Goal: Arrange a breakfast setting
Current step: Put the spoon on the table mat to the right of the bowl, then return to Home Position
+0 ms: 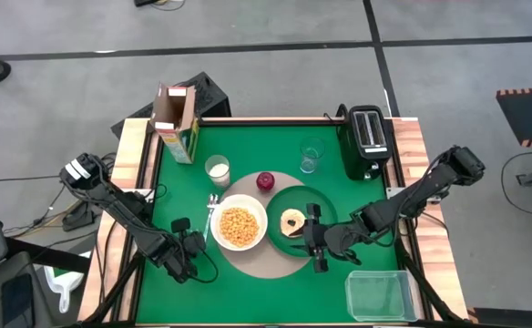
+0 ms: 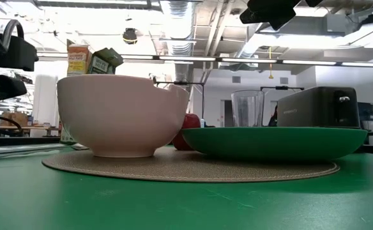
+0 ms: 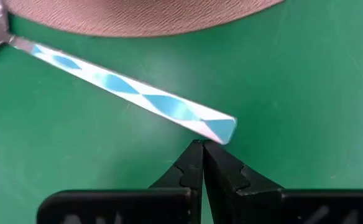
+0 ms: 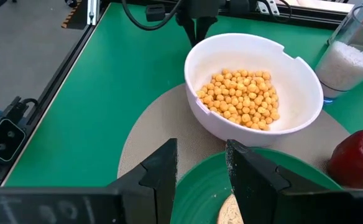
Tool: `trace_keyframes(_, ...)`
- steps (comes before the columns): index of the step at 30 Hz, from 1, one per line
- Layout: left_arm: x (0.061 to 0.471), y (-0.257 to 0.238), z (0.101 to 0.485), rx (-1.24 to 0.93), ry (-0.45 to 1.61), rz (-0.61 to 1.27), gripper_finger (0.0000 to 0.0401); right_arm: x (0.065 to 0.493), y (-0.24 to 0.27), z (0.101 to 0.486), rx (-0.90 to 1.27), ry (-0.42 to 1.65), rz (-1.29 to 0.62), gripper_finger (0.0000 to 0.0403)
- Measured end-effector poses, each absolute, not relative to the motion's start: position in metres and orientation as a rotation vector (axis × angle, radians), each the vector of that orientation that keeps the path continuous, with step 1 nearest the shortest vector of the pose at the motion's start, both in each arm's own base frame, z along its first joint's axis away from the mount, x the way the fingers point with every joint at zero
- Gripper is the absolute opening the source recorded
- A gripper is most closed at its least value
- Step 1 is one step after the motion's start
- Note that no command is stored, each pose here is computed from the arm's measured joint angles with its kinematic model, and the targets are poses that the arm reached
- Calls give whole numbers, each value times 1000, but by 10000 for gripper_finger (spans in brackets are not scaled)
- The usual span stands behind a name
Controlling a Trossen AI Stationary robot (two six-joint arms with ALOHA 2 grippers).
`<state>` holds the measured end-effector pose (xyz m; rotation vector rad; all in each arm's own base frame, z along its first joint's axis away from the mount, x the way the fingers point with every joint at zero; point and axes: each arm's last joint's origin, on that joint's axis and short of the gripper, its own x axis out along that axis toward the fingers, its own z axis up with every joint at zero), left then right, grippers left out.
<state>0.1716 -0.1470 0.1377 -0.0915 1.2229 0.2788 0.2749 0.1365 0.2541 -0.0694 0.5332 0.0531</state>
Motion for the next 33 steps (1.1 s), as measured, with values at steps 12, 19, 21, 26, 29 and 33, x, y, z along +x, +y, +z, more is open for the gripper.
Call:
trace_keyframes(12,175,-148,134,-103,1159,261,0,275,137,254,-70,533,53,163)
trace_keyframes(19,181,-148,131,-106,1128,240,0,275,137,254,-71,534,53,163)
trace_keyframes(21,181,-148,131,-105,1137,237,0,275,137,254,-71,535,53,163)
trace_keyframes(26,180,-150,150,-90,1139,233,0,274,139,255,-74,532,62,163)
trace_keyframes(29,179,-153,177,-115,1080,183,0,269,138,261,-74,513,71,163)
trace_keyframes(33,176,-147,208,-145,946,110,0,261,134,273,-77,488,77,149)
